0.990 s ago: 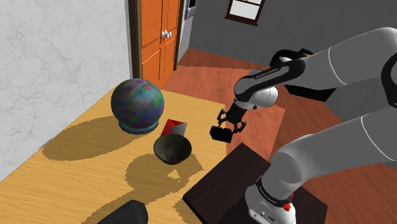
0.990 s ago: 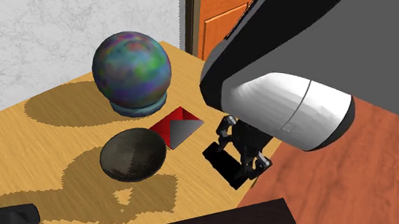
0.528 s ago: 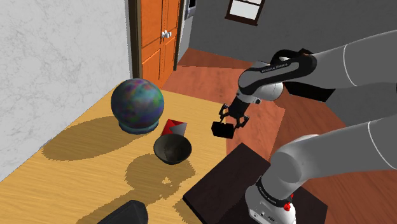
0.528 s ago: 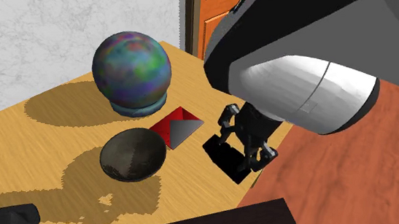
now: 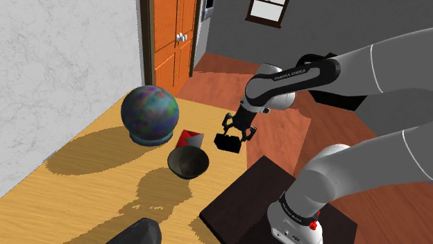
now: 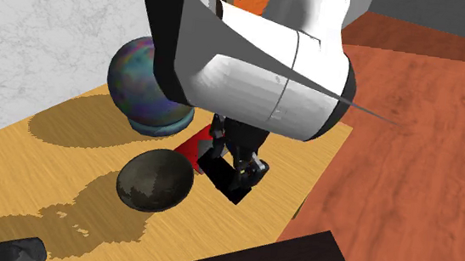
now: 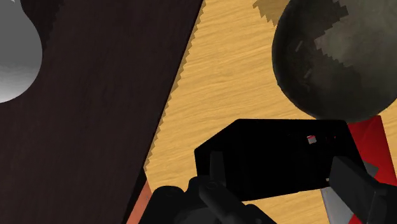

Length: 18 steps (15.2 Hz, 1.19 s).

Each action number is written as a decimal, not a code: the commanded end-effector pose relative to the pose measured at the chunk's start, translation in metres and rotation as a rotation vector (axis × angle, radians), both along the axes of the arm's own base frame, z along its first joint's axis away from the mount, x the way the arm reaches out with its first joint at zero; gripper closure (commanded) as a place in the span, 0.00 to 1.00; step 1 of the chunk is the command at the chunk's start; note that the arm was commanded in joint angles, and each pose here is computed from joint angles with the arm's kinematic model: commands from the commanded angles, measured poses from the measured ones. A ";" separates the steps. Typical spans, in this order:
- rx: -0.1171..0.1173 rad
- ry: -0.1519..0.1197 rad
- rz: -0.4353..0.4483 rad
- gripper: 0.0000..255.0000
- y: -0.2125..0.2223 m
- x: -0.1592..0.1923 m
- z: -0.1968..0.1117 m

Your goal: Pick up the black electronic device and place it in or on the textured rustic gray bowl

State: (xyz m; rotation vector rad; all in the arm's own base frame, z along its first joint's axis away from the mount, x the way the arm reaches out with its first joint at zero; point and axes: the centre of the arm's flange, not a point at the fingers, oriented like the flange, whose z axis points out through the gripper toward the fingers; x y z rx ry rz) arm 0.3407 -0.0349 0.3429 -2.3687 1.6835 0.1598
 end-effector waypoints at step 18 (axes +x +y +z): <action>0.001 0.000 -0.002 1.00 0.185 0.074 -0.004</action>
